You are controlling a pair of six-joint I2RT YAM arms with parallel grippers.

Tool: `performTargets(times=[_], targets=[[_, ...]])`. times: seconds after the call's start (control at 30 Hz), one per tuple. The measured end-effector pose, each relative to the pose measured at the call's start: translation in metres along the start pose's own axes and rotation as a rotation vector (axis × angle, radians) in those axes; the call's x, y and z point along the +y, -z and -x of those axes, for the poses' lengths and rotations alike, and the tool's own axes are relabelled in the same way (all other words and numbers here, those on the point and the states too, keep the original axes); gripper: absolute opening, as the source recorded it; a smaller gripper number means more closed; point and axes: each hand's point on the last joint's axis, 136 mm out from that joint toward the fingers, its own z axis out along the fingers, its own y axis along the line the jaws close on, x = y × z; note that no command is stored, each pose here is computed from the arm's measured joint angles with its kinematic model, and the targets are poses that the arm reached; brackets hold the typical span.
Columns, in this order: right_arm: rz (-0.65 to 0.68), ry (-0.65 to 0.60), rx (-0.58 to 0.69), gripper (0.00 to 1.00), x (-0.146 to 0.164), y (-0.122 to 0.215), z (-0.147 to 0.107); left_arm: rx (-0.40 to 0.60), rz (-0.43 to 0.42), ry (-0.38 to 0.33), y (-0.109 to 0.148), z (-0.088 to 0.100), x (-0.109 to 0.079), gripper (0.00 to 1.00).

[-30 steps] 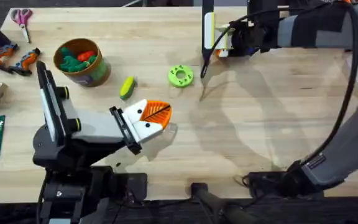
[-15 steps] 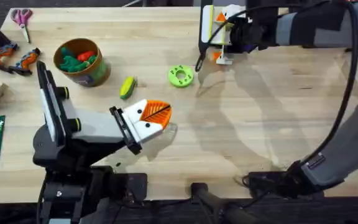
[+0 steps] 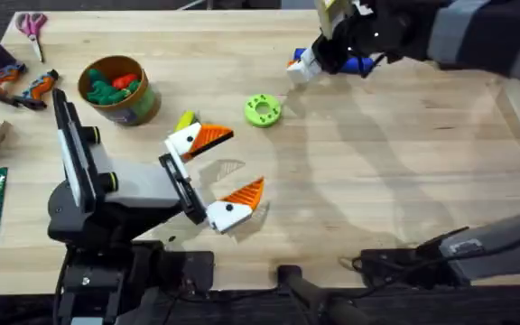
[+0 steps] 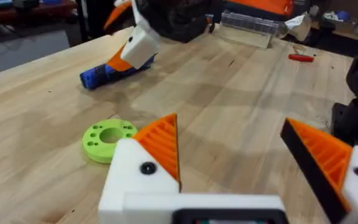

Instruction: Pick up the gripper from the table and insert it into the empty holder that is missing its gripper. Then pick up a screw, insert it into the mounting hole, and use the screwdriver to tighten it. Finally, clean up the table by picking up the vegetable and placing it into the bucket.

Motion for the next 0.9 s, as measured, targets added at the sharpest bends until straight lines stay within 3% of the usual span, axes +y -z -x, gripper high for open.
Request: performTargets(times=[0.3, 0.67, 0.9], targets=[[0.063, -0.43, 0.231, 0.994, 0.031, 0.057, -0.044, -0.007, 0.028, -0.01, 0.0, 0.002, 0.005, 0.985], [0.046, -0.56, 0.29, 0.994, 0.041, 0.129, -0.06, 0.011, 0.194, 0.174, 0.007, 0.008, 0.027, 0.986], [0.004, -0.625, 0.26, 0.994, 0.039, 0.188, -0.068, 0.086, 0.3, 0.221, 0.027, 0.043, 0.017, 0.986]])
